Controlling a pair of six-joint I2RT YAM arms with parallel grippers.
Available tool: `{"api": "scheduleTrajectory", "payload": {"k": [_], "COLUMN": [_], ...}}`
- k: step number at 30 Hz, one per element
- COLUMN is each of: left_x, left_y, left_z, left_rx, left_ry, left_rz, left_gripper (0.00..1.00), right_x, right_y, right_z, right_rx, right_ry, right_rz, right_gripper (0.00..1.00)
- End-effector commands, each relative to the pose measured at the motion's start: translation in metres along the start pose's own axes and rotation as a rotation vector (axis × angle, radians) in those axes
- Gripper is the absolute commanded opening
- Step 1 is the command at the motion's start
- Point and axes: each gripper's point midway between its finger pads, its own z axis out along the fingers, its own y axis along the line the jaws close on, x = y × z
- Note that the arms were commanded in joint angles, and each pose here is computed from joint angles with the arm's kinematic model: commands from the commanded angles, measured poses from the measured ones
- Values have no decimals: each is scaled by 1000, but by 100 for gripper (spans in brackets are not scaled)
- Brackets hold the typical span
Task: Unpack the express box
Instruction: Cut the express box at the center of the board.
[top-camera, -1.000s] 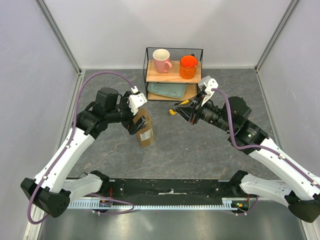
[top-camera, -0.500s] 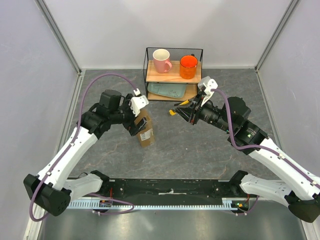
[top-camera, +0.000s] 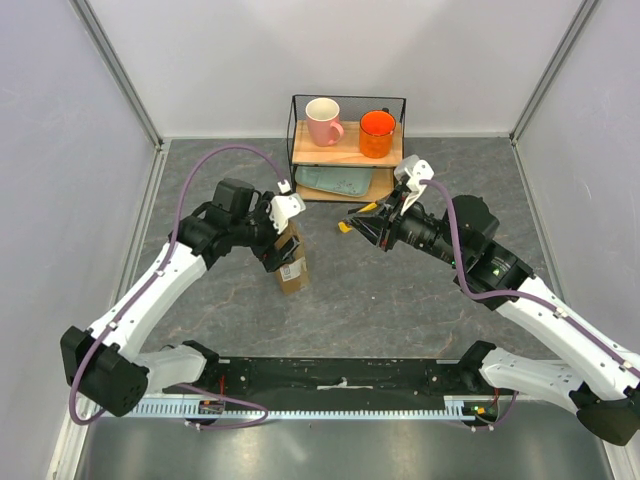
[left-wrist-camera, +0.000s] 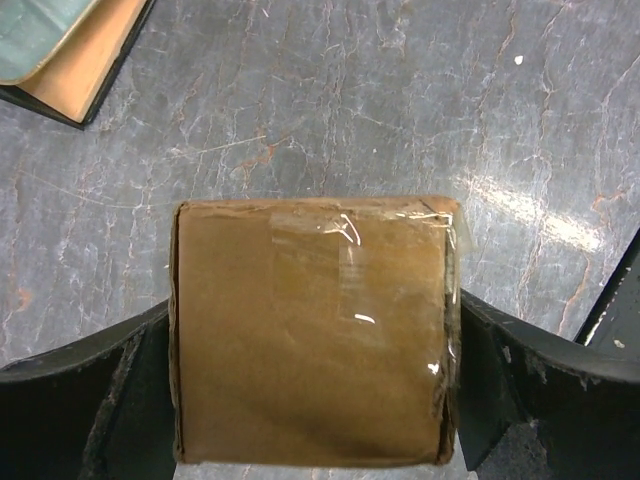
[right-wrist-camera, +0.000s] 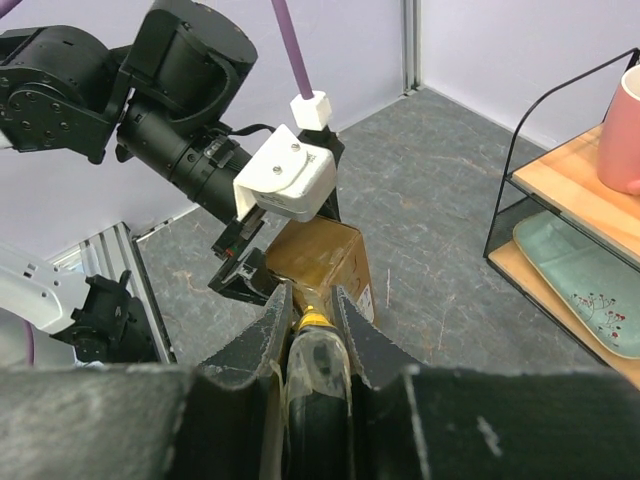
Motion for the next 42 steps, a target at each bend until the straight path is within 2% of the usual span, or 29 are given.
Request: {"api": "scheduleTrajectory", "payload": {"k": [1,6,15,19,23,27,31,36,42], "left_x": [-3,-2,3,0,1,1,11,22,28], "left_y": [0,-1,-9,-17,-20,-30,-29,-30,-28], "left_z": [10,14,26,26,21,14,12,16,20], "left_rx": [32,53,128,218,336,502,613,618,577], "left_ry": [-14,4,44,26,-7,-86,-115,-99,-102], "left_rz": [53,47,-30,-146,-339,-480,-599,-590,-569], "left_gripper": [92,70,39,39,38,34,26,24,25], "right_x": [-11,-7,1,4,12,25,35,53,56], "right_y": [3,0,-10,-10,-7,-3,9,8,12], "right_z": [-3,-2,-4,-2,8,25,41,54,57], "right_rx": [-5,4,53,80,118,197,254,329,384], "right_ry": [-49,-46,-40,-45,-39,-39,-93,-97,-183], "right_rz": [-11,-10,-24,-40,-109,-171,-253,-325,-333], "right_gripper": [0,0,0,0,0,0,0,0,0]}}
